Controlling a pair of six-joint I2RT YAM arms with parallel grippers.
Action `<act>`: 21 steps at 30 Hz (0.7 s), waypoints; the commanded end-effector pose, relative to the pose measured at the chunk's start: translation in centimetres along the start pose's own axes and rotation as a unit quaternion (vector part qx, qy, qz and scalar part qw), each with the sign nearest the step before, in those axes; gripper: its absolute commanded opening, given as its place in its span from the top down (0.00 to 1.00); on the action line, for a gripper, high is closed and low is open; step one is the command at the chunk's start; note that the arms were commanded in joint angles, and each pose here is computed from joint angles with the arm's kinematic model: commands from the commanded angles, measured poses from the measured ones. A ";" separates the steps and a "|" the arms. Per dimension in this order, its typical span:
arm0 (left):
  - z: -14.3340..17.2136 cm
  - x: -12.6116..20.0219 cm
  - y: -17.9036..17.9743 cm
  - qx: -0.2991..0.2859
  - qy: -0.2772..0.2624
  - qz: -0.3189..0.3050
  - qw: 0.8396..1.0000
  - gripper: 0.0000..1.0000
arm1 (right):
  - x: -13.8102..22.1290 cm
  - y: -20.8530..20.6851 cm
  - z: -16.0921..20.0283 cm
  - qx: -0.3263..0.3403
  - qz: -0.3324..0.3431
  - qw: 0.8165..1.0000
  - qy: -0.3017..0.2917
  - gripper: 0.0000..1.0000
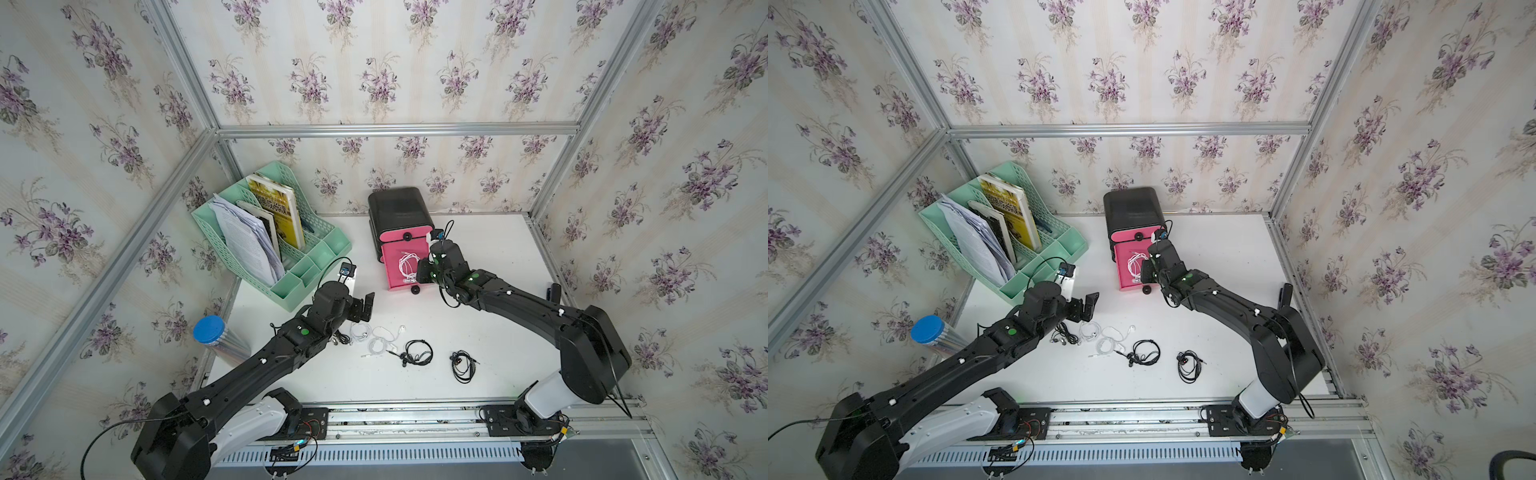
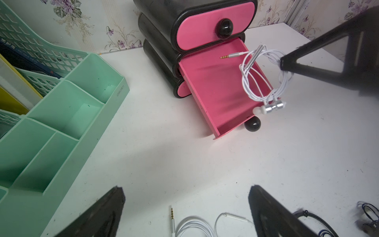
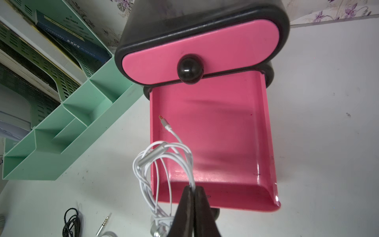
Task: Place the wired earphones into the drawer by color
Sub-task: Place the wired earphones in the drawer.
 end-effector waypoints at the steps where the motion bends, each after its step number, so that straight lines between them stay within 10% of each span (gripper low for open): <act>1: 0.1 0.0 0.2 0.001 0.001 -0.006 1.000 0.01 | -1.4 0.9 -0.6 0.000 -0.018 1.000 -0.007 1.00; 21: -0.1 0.2 0.4 -0.002 0.000 -0.014 1.000 0.01 | -7.2 -0.5 1.5 -0.015 -0.005 0.999 0.035 1.00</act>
Point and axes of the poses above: each gripper's point midway between its finger pads, its own x axis back along the fingers, its own y axis along the line the jaws close on, z = x × y, the point moved 4 cm from there along x, back along the fingers, and after that the axes turned 14 degrees about -x, right-handed, at the moved point
